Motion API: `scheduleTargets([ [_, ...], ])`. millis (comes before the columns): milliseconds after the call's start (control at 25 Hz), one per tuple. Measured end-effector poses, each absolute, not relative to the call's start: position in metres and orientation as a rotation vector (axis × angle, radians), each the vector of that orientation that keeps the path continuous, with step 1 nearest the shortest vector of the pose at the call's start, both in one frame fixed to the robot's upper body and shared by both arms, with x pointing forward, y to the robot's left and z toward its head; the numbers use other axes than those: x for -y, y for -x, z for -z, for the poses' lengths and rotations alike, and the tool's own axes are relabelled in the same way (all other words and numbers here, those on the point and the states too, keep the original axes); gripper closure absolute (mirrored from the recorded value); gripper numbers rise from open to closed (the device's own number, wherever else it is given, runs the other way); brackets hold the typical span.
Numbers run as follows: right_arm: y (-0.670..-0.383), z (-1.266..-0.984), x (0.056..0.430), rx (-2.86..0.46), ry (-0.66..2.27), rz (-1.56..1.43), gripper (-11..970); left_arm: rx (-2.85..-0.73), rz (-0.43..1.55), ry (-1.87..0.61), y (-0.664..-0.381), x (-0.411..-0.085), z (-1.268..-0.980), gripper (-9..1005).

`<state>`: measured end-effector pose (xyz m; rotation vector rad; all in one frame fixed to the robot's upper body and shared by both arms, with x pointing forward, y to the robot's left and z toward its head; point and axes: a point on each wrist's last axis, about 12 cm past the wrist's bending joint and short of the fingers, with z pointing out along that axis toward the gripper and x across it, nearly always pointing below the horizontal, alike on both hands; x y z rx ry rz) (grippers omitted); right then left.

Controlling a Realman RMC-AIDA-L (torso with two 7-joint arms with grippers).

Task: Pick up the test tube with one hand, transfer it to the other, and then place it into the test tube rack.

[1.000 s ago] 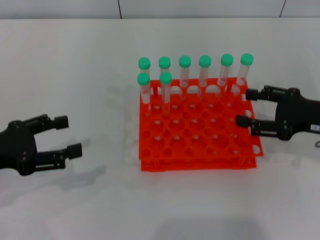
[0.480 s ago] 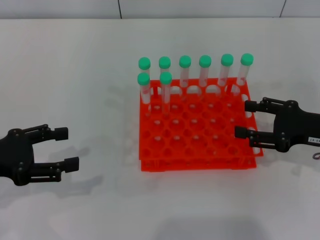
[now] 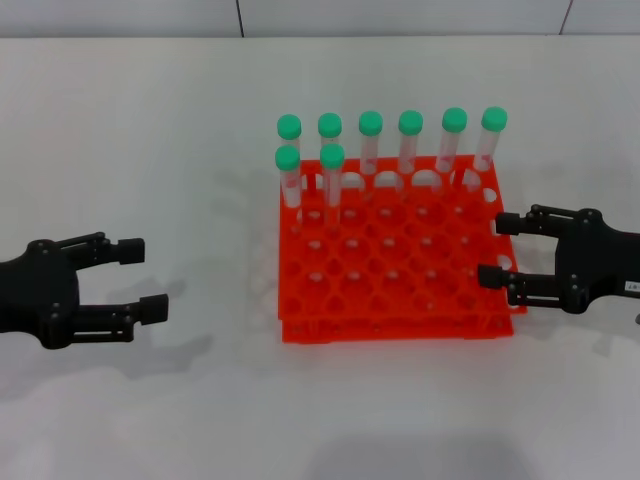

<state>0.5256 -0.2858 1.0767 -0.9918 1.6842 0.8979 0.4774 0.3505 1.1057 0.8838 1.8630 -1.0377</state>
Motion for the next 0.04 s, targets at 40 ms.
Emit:
scheduleTargets([
  [40, -0.5258, -1.0767, 0.2857, -1.685, 0.996, -0.898, 208, -1.860, 1.040, -0.888, -0.4784, -0.3492, -1.1060, 101],
])
